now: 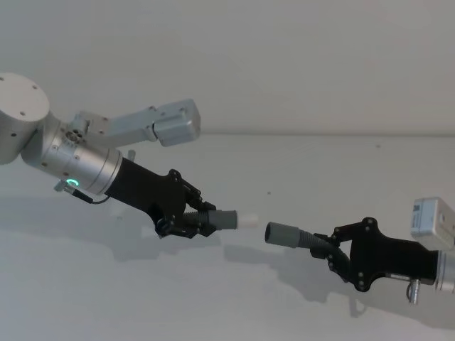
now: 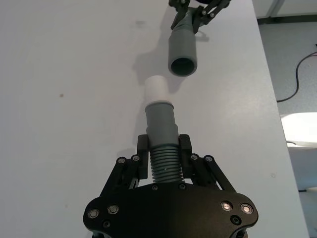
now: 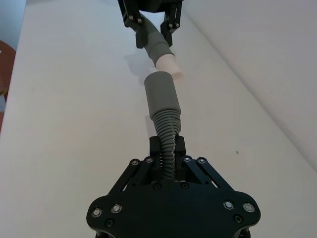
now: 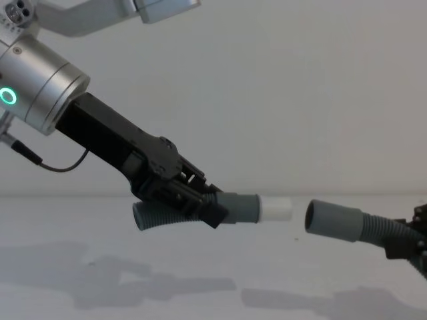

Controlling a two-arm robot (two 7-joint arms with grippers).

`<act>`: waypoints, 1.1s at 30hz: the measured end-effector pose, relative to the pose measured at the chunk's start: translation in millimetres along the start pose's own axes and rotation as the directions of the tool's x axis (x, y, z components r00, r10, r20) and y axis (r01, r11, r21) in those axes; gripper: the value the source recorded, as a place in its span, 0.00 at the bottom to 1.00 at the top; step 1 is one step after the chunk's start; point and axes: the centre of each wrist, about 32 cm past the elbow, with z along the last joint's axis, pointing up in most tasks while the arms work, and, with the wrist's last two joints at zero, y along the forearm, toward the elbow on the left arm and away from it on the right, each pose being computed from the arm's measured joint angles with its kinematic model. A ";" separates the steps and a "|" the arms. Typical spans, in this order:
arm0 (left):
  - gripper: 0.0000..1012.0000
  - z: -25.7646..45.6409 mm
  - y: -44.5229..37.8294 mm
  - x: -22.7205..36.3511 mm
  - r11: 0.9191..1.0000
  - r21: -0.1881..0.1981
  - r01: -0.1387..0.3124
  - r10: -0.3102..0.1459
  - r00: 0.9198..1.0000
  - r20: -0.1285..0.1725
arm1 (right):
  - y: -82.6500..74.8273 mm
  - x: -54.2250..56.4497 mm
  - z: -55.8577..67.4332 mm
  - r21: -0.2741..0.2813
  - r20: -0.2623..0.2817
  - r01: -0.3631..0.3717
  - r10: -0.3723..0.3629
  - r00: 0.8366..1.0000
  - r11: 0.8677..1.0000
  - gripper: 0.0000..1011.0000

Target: Use both hands to pick up one end of the pipe from the table, align the ends, and insert them.

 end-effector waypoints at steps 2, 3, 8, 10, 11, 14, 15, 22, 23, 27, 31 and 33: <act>0.34 0.5 -0.2 0.3 1.000 0.001 0.006 -0.006 1.000 0.001 | 0.5 0.2 -0.1 -0.007 0.005 0.000 0.000 1.000 1.000 0.13; 0.34 0.8 -0.3 0.6 1.000 0.002 0.011 -0.011 1.000 0.002 | 0.7 0.2 -0.2 -0.008 0.006 0.000 0.000 1.000 1.000 0.13; 0.34 1.3 -0.9 1.2 1.000 0.004 0.022 -0.022 1.000 0.002 | 1.4 0.8 -0.5 -0.019 0.013 0.000 0.000 1.000 1.000 0.13; 0.34 1.1 -1.1 1.4 1.000 0.005 0.026 -0.026 1.000 0.001 | 1.5 1.2 -0.5 -0.023 0.015 0.001 0.000 1.000 1.000 0.13; 0.34 1.1 -1.1 1.5 1.000 0.005 0.027 -0.027 1.000 0.001 | 1.7 1.3 -0.6 -0.024 0.016 0.000 0.000 1.000 1.000 0.13; 0.34 0.8 -1.2 1.9 0.999 0.006 0.032 -0.032 0.999 0.000 | 2.0 1.5 -0.8 -0.029 0.017 0.000 0.000 1.000 1.000 0.13; 0.34 0.7 -1.2 2.0 0.999 0.006 0.033 -0.033 0.999 0.000 | 2.2 1.6 -0.9 -0.032 0.017 0.000 0.000 1.000 0.999 0.13; 0.34 0.4 -1.8 3.4 0.999 0.005 0.042 -0.042 0.999 0.001 | 3.0 2.1 -1.3 -0.040 0.014 0.001 0.000 1.000 0.999 0.13; 0.34 0.3 -1.9 3.5 0.999 0.005 0.043 -0.043 0.999 0.000 | 3.2 2.1 -1.5 -0.041 0.013 0.000 0.000 1.000 0.999 0.13; 0.34 0.2 -2.3 4.1 0.999 0.004 0.046 -0.046 0.999 0.001 | 3.6 2.2 -1.5 -0.045 0.010 0.001 -0.001 1.000 0.999 0.13; 0.34 0.4 -2.9 4.8 0.999 0.002 0.051 -0.051 0.999 0.003 | 4.2 2.0 -1.6 -0.048 0.008 0.001 -0.001 1.000 0.999 0.13; 0.34 0.8 -3.2 5.2 0.999 0.001 0.053 -0.053 0.999 0.004 | 4.7 2.1 -1.5 -0.050 0.005 0.002 -0.002 1.000 0.999 0.13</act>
